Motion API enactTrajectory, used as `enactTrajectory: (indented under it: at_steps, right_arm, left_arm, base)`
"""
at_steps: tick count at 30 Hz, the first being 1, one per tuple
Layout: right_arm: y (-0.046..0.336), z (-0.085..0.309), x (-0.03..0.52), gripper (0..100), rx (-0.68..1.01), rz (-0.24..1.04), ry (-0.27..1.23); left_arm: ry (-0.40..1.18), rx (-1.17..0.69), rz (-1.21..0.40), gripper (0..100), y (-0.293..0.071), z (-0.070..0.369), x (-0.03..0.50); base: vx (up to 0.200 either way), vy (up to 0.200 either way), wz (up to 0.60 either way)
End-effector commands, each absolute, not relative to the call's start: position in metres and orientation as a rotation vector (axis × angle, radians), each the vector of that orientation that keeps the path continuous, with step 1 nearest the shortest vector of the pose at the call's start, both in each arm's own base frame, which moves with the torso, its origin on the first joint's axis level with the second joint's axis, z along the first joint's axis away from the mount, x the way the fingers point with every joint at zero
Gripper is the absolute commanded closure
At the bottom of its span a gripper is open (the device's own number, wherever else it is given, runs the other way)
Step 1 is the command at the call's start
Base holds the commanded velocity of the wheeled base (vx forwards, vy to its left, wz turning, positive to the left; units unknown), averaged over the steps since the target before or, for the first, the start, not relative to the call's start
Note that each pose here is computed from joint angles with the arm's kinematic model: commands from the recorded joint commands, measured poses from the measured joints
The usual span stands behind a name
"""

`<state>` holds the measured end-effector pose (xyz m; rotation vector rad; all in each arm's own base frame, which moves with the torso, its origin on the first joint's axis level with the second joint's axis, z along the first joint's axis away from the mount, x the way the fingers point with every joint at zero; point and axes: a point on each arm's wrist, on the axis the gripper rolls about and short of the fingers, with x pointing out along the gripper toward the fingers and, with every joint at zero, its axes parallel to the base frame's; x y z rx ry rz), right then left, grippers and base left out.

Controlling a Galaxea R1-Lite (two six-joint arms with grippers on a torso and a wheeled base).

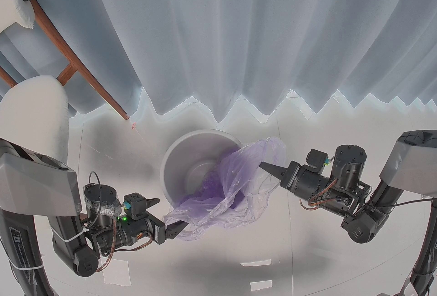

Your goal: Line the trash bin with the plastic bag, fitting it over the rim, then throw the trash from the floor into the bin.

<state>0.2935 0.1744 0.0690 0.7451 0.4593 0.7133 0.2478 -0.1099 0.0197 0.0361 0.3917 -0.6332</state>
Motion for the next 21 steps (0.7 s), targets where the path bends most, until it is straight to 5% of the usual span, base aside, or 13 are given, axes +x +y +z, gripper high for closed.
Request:
enactTrajectory:
  at_steps: [1, 21]
  right_arm:
    - [0.175, 0.068, 0.293, 100, 0.744, 0.715, 0.461]
    - [0.175, 0.069, 0.293, 100, 0.744, 0.716, 0.458]
  left_arm:
    - [0.395, 0.037, -0.634, 100, -0.110, 0.019, 0.248]
    - [0.311, -0.086, -0.624, 100, -0.110, 0.049, 0.249]
  base:
    - [0.000, 0.000, 0.00]
    - [0.000, 0.000, 0.00]
